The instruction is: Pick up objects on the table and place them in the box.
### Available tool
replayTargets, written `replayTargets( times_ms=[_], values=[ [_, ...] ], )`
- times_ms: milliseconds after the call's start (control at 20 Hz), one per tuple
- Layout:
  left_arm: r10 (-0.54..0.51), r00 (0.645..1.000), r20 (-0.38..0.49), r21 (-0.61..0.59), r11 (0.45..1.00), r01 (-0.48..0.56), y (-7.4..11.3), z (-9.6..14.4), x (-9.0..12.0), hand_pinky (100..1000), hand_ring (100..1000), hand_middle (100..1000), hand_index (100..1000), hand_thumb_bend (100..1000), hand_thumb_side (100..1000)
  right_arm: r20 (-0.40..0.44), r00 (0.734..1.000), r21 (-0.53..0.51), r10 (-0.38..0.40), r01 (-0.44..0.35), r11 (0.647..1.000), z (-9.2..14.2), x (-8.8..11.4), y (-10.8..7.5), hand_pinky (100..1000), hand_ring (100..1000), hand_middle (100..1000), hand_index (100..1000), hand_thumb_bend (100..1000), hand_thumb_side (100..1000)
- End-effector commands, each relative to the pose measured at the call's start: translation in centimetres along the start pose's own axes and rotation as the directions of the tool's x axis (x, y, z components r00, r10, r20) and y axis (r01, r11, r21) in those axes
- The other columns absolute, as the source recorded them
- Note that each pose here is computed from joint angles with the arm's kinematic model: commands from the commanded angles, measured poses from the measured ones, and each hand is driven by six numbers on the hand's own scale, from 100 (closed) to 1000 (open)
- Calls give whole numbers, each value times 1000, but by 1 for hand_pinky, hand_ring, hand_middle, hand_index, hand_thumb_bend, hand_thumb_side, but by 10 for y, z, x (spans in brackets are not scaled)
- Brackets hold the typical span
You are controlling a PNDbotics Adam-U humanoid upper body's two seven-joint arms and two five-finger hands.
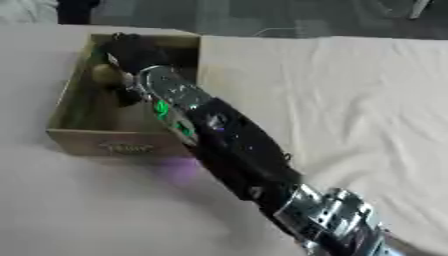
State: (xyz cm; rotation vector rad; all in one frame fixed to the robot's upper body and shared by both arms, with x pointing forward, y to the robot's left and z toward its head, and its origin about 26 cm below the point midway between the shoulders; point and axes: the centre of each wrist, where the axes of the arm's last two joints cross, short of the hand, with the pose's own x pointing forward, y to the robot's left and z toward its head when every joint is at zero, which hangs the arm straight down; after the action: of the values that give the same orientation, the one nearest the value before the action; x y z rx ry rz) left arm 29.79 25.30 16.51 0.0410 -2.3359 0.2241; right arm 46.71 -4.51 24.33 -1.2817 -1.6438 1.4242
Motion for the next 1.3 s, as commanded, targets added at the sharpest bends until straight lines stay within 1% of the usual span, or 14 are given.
replayTargets(
  times_ms=[50,150,300,450,500,550,600,700,850,950,1100,1200,1300],
  values=[
    [6,1000,26,-11,1000,-6,-1,-3,6,463,505,492,792,100,982,30,999,-6,41,-41,999,-3,5,0,716,643,556,765,219,208],
    [6,1000,24,-11,1000,-6,-1,-3,6,463,505,492,792,100,982,38,998,-16,54,-53,998,-4,6,-3,733,686,625,821,264,270],
    [7,1000,22,-14,1000,-6,-1,-2,6,463,506,492,792,100,983,44,997,-41,66,-64,997,-5,7,-10,752,725,686,873,357,358],
    [5,1000,19,-15,1000,-5,-1,-2,6,463,505,492,792,100,983,38,997,-62,67,-64,996,-5,8,-15,755,724,690,871,363,351],
    [4,1000,18,-14,1000,-4,-1,-2,6,463,506,492,792,100,983,36,998,-71,59,-57,996,-5,8,-19,755,716,683,864,304,362],
    [2,1000,16,-12,1000,-2,0,-1,5,463,506,492,792,100,982,36,998,-82,51,-48,995,-5,7,-23,755,713,679,861,334,328],
    [0,1000,15,-11,1000,0,1,-1,5,463,506,492,792,100,982,39,998,-97,44,-40,994,-5,7,-29,755,707,674,858,328,329],
    [-5,1000,11,-6,1000,5,2,0,5,463,506,493,792,100,982,50,999,-137,22,-15,990,-3,4,-46,755,691,656,848,306,321],
    [-15,1000,3,3,1000,15,5,2,4,464,506,493,792,100,983,73,996,-205,-46,60,977,5,-5,-80,756,670,634,839,284,326],
    [-23,1000,-1,10,1000,23,7,3,4,464,506,493,792,100,983,91,991,-256,-95,116,960,14,-16,-105,756,659,625,836,273,335],
    [-29,1000,-5,15,999,29,8,3,4,464,507,493,792,100,982,133,976,-308,-172,205,929,34,-27,-136,758,645,613,836,260,345],
    [-32,999,-7,17,999,32,9,4,4,464,507,493,792,100,982,163,962,-339,-218,262,904,48,-32,-154,758,639,610,837,257,356],
    [-34,999,-10,19,999,34,10,5,3,464,507,493,792,100,981,186,951,-369,-246,299,880,63,-36,-168,758,634,607,837,256,361]
  ],
)
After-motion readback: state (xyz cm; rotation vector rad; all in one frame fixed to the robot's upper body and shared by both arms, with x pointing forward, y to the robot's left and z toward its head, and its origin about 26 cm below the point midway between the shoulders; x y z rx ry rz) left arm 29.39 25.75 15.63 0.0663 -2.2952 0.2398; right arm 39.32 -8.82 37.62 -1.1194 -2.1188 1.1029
